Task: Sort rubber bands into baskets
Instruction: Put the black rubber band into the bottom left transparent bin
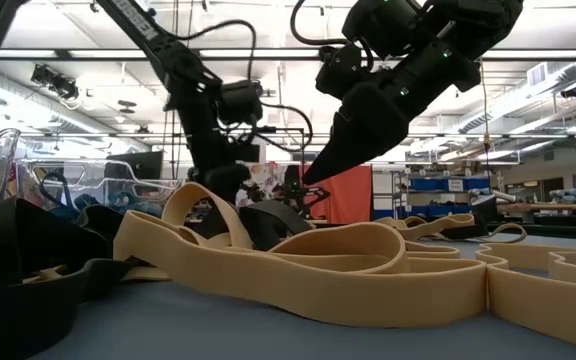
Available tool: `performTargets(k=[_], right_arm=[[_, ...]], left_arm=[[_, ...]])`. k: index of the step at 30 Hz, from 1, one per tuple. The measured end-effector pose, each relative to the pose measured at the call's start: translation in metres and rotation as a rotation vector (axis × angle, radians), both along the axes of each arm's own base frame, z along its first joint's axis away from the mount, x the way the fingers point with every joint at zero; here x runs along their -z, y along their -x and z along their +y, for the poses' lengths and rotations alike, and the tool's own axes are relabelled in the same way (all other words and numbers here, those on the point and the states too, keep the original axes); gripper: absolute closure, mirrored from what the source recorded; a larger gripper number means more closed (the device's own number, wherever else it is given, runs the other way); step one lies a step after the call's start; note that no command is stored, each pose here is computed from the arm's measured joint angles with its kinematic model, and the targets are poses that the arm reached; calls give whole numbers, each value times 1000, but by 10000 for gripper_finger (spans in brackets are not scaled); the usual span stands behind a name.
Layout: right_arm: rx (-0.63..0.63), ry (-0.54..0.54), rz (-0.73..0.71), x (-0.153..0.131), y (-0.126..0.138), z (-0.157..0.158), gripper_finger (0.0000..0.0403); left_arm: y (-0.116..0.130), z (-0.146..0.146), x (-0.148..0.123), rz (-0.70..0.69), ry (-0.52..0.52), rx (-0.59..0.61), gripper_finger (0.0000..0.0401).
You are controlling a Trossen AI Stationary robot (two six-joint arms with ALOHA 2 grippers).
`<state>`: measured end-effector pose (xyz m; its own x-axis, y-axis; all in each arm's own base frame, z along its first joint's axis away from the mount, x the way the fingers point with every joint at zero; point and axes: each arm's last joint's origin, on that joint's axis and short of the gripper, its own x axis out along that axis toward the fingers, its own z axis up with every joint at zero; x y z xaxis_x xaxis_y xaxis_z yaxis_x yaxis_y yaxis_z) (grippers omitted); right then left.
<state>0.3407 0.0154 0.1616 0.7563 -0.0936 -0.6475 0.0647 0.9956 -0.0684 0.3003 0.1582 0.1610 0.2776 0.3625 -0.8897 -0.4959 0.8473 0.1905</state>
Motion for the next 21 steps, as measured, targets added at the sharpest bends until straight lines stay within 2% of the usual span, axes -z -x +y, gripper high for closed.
performTargets(k=[5,10,14,18,21], right_arm=[[0,1,13,1,1,0,229],[0,1,16,1,1,0,229],[0,1,19,1,1,0,229],[0,0,20,1,1,0,229],[4,-4,20,1,1,0,229]], left_arm=[[-6,8,7,65,-1,2,224],[-4,8,13,104,44,7,258],[-1,7,14,137,73,9,305],[1,5,14,154,88,11,378],[0,6,8,172,102,9,391]])
